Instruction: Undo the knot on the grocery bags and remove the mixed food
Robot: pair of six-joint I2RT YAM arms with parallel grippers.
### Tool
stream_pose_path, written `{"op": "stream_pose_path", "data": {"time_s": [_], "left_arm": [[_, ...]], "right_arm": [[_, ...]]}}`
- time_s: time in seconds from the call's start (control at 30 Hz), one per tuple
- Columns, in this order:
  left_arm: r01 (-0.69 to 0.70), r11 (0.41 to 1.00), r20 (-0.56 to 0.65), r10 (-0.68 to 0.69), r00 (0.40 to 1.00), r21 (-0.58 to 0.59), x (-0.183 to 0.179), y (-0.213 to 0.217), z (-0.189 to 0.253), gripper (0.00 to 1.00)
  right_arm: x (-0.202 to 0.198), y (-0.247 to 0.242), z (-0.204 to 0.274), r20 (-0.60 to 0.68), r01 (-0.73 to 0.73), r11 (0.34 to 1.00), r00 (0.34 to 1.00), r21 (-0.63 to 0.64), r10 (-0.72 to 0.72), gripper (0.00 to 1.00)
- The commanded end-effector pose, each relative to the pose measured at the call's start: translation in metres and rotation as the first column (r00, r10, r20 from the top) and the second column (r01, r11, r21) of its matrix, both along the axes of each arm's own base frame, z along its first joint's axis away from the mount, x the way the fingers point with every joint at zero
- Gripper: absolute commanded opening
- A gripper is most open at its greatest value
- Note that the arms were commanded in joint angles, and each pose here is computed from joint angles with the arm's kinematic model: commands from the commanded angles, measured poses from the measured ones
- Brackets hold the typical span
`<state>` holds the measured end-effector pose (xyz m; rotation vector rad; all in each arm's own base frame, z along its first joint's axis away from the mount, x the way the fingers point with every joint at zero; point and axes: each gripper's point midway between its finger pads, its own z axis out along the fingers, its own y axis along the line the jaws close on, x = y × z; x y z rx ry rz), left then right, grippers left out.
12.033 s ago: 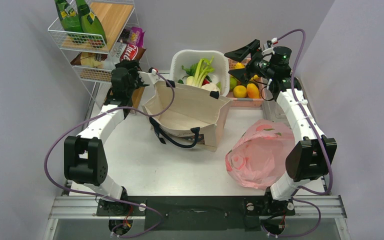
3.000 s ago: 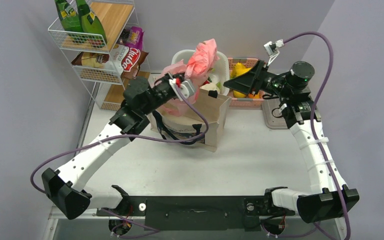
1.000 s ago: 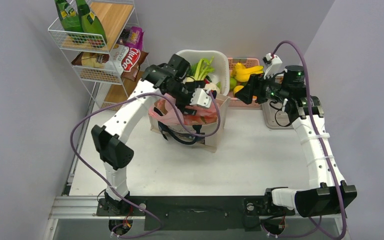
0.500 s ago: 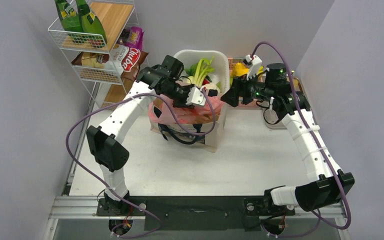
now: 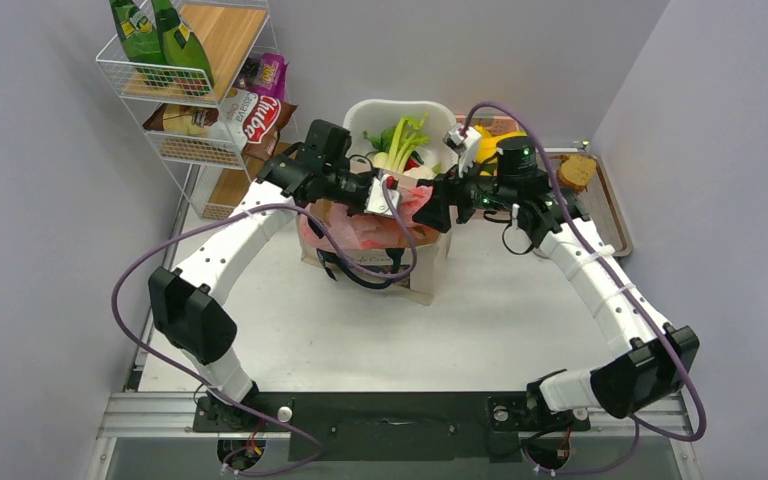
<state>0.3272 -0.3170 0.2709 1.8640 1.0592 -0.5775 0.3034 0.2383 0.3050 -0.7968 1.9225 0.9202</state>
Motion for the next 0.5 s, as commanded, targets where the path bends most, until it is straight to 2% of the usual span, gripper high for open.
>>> {"op": "stream_pose_path", "data": {"time_s": [0.0, 0.03, 0.07, 0.1, 0.13, 0.2, 0.33, 0.47], "left_arm": [[0.019, 0.991, 0.087, -0.007, 0.996, -0.135, -0.003, -0.008, 0.049, 0.31], [0.009, 0.99, 0.092, 0.004, 0.996, -0.143, -0.004, -0.005, 0.054, 0.36], [-0.013, 0.988, 0.091, 0.027, 0.995, -0.151, -0.002, -0.004, 0.058, 0.46], [-0.027, 0.987, 0.096, 0.042, 0.995, -0.158, -0.003, 0.0, 0.063, 0.52], [-0.051, 0.986, 0.095, 0.067, 0.993, -0.16, -0.002, 0.004, 0.066, 0.59], [-0.091, 0.981, 0.096, 0.108, 0.989, -0.17, -0.002, 0.017, 0.075, 0.63], [-0.183, 0.969, 0.088, 0.199, 0.976, -0.165, 0.003, 0.054, 0.087, 0.64], [-0.188, 0.982, 0.089, 0.189, 0.978, -0.014, -0.003, 0.071, 0.049, 0.64]], "right_arm": [[0.017, 0.008, -0.011, 0.084, -0.034, 0.996, 0.996, -0.08, 0.041, 0.6], [0.022, 0.005, -0.017, 0.098, -0.015, 0.993, 0.995, -0.114, 0.027, 0.44], [0.025, 0.005, -0.024, 0.097, -0.01, 0.99, 0.995, -0.139, 0.023, 0.26], [0.031, 0.001, -0.029, 0.102, 0.021, 0.986, 0.995, -0.164, -0.004, 0.18], [0.034, 0.001, -0.035, 0.101, 0.029, 0.983, 0.995, -0.181, -0.011, 0.05], [0.043, -0.005, -0.042, 0.111, 0.086, 0.972, 0.992, -0.22, -0.062, 0.0], [0.054, -0.011, -0.049, 0.109, 0.171, 0.952, 0.983, -0.253, -0.148, 0.0], [0.048, 0.0, -0.053, 0.079, 0.147, 0.961, 0.988, -0.234, -0.132, 0.0]]}}
